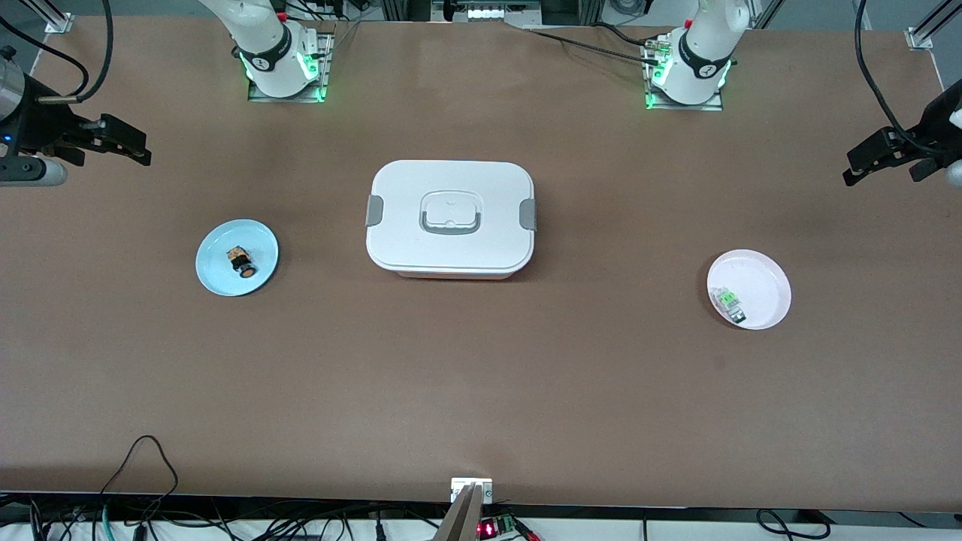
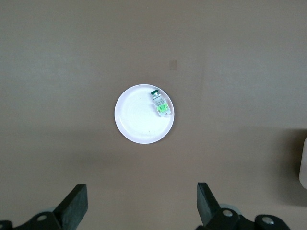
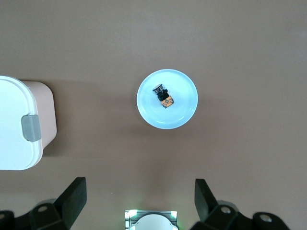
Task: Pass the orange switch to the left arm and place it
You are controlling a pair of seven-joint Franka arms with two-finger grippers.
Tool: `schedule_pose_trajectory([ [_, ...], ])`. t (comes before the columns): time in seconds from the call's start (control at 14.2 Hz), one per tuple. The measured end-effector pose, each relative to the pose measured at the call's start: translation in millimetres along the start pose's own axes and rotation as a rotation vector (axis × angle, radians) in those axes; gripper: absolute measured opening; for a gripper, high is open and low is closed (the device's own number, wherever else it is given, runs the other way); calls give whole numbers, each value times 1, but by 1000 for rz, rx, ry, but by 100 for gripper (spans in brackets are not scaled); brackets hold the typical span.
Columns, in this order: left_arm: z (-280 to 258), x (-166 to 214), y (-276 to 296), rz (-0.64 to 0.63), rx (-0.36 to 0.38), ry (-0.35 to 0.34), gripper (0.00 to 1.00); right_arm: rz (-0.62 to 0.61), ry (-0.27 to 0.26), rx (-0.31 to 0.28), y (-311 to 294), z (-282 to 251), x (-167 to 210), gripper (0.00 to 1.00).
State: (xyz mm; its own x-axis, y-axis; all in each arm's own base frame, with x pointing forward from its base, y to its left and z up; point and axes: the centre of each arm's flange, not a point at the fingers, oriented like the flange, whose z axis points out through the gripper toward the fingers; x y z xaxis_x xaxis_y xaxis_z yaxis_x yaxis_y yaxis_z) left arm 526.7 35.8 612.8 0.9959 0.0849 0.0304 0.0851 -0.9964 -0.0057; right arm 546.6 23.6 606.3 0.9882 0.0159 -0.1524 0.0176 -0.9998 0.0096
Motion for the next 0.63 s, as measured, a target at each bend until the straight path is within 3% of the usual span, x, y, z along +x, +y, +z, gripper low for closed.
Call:
schedule_pose_trajectory([
  [0.21,0,0,0,0,0,0,100,7,-46,-1,3,23,15,100],
  [0.42,0,0,0,0,0,0,100,24,-114,-42,10,59,35,100],
  [0.63,0,0,0,0,0,0,100,127,-161,-53,11,101,54,100],
])
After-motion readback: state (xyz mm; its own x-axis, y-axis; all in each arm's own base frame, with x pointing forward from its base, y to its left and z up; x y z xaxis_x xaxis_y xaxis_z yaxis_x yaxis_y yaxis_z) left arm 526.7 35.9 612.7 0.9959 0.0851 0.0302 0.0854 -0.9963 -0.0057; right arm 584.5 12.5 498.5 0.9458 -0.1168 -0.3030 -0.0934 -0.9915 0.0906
